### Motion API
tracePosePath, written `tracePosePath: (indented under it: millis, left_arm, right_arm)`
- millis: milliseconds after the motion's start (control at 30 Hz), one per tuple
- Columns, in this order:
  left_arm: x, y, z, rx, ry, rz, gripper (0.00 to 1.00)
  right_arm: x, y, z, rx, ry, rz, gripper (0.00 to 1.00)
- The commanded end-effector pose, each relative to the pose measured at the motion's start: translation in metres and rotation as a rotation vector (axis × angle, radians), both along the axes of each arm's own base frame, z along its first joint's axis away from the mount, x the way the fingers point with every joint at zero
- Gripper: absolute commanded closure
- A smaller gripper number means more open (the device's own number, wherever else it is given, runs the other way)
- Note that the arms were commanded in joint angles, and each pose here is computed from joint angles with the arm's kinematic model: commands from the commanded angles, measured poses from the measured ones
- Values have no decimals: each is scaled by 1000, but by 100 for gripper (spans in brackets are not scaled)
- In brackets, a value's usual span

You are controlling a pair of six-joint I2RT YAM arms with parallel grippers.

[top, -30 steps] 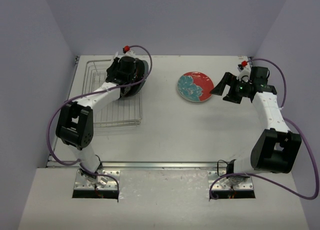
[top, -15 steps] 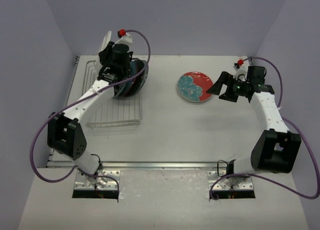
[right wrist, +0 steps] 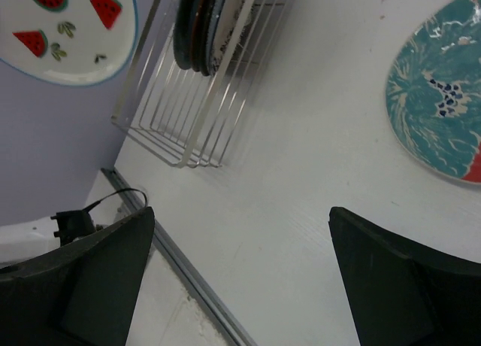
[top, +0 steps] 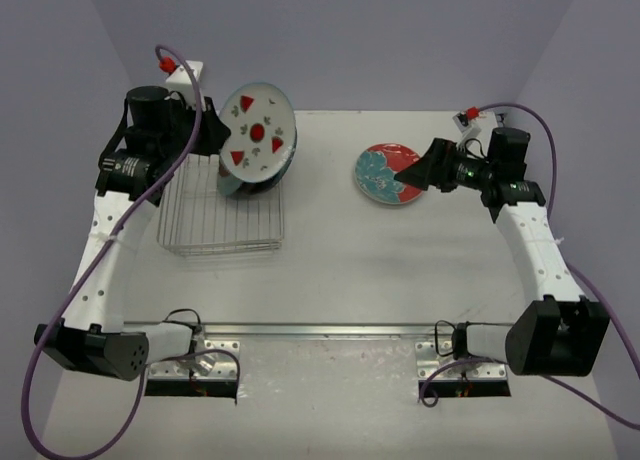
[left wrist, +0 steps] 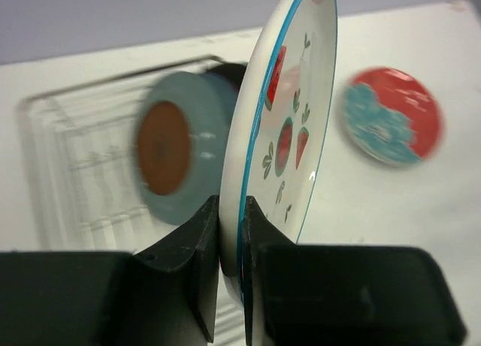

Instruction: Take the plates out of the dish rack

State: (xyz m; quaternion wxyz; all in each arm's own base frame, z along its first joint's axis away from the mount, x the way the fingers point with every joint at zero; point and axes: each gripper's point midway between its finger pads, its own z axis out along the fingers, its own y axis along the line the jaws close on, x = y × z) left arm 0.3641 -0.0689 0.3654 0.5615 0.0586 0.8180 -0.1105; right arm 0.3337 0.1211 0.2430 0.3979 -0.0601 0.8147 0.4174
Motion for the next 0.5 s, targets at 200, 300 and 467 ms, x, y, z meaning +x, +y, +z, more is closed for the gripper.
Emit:
tracePosePath:
  millis: [200, 300, 467]
  left_arm:
    - [-87, -121, 9, -461, 139, -720, 100]
    - [-88, -125, 1, -484, 178, -755, 100]
    - [-88, -129, -11, -518, 231, -791, 100]
  right_arm:
    - [-16, 86, 46, 74, -174, 238, 1]
    - [-18, 104, 45, 74, -167, 283, 1]
    - [-20, 124, 38, 88, -125, 345, 8]
